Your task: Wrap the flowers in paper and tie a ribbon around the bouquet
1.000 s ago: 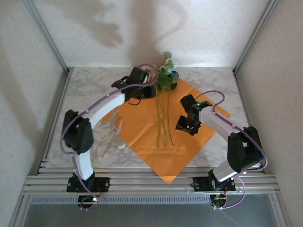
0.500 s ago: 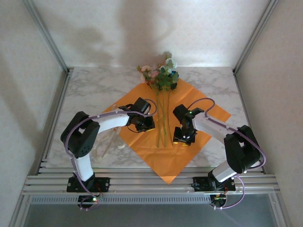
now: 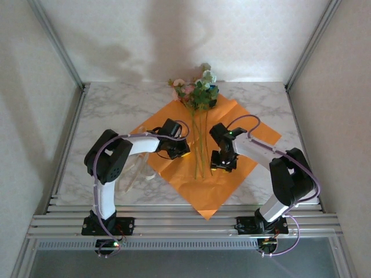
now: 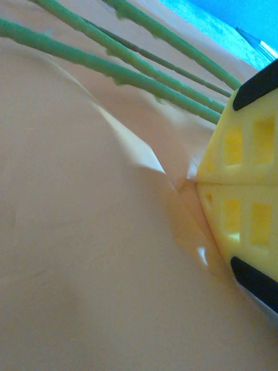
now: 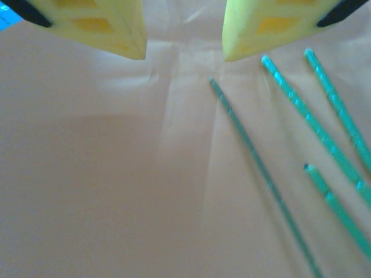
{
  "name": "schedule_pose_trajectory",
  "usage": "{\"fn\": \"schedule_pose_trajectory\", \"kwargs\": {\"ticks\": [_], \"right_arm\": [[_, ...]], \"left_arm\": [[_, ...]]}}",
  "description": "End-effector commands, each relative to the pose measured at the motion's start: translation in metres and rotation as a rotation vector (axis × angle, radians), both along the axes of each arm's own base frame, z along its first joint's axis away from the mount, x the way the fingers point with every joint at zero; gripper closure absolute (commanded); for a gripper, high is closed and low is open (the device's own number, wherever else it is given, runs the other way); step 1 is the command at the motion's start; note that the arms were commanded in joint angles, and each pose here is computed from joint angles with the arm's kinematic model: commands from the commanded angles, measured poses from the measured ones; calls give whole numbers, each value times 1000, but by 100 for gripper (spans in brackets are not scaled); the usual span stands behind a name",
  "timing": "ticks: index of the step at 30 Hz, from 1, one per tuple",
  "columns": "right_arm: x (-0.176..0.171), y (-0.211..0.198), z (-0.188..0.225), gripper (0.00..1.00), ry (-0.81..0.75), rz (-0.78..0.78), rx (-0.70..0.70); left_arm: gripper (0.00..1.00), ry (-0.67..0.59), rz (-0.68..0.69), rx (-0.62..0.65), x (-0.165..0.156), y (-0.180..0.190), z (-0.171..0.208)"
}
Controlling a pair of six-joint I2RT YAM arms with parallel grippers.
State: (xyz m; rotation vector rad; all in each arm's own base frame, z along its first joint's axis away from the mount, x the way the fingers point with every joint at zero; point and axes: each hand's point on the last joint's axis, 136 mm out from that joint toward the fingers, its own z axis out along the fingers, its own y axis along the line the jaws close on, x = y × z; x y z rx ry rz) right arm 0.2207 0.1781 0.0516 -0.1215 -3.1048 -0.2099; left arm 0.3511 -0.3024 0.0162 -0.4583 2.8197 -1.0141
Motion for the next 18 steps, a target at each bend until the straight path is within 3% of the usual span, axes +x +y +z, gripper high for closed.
{"fn": "schedule_pose_trajectory", "kwargs": {"ticks": [1,10,18], "right_arm": [[-14,2,13,55,-13,76,-34],[-62,11,2,38,41,153,-61],[-104,-3,7,29,153,72,-5]], "left_arm": [[95,24,71,44,15,14,-23],[96,19,64,31,18,12,-19],[97,20,50,39,15,11,-18]]}}
